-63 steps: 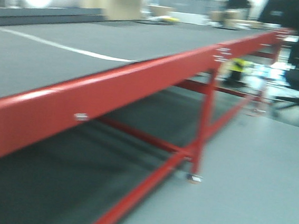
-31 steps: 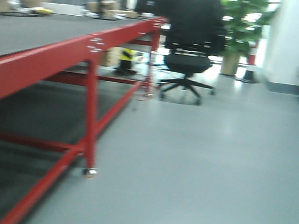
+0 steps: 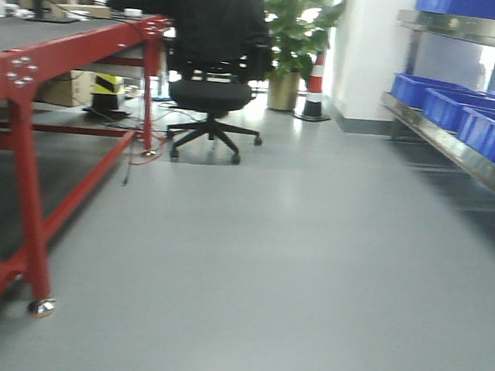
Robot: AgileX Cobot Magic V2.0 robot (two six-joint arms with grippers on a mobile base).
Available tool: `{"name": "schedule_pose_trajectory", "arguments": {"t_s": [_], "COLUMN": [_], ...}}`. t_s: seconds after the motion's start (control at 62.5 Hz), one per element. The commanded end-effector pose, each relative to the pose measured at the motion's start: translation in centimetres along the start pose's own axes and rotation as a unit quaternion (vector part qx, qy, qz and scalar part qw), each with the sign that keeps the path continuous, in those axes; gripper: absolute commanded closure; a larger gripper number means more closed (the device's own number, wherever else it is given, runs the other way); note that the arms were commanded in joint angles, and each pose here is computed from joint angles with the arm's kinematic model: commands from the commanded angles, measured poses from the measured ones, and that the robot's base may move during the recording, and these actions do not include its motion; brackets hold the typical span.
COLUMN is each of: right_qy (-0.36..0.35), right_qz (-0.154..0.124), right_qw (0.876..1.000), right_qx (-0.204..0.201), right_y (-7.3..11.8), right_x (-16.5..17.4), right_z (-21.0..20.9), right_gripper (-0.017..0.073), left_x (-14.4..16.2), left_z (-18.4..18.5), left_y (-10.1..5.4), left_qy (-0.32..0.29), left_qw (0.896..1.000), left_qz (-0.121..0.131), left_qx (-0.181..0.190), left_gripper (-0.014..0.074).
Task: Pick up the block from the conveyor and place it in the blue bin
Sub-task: 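Drive the base away from the conveyor toward the bin shelves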
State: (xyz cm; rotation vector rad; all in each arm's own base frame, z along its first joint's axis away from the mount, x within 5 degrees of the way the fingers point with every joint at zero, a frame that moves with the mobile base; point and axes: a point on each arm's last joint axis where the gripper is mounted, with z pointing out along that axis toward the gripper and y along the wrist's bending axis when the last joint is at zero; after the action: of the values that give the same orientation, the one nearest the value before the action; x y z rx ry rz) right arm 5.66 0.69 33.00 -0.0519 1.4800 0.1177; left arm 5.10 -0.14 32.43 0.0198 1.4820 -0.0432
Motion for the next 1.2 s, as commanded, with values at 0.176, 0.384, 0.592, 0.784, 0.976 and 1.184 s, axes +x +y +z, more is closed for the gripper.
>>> {"name": "schedule_pose_trajectory", "arguments": {"t_s": [0.176,0.384,0.592,0.784,0.976,1.184], "right_qy": [-0.014,-0.014,-0.014,-0.014,-0.014,-0.014], "right_qz": [-0.008,-0.008,-0.008,-0.008,-0.008,-0.008], "right_qw": [1.000,1.000,1.000,1.000,1.000,1.000], "right_qx": [0.003,0.003,0.003,0.003,0.003,0.003], "right_y": [-0.05,-0.05,-0.05,-0.05,-0.05,-0.05], "right_x": [-0.22,-0.22,-0.22,-0.22,-0.22,-0.22], "right_z": [-0.07,-0.07,-0.07,-0.07,-0.07,-0.07], "right_gripper": [0.0715,0.0715,0.0715,0.0715,0.0715,0.0715], "left_x": [-0.22,-0.22,-0.22,-0.22,-0.22,-0.22], "left_z": [-0.12,-0.12,-0.12,-0.12,-0.12,-0.12], "left_y": [-0.04,-0.04,-0.04,-0.04,-0.04,-0.04], "left_qy": [-0.013,-0.013,-0.013,-0.013,-0.013,-0.013], "left_qw": [1.000,1.000,1.000,1.000,1.000,1.000], "left_qz": [-0.003,-0.003,-0.003,-0.003,-0.003,-0.003], "left_qx": [0.004,0.004,0.004,0.004,0.004,0.004], "left_gripper": [0.0705,0.0705,0.0705,0.0705,0.0705,0.0705]}}
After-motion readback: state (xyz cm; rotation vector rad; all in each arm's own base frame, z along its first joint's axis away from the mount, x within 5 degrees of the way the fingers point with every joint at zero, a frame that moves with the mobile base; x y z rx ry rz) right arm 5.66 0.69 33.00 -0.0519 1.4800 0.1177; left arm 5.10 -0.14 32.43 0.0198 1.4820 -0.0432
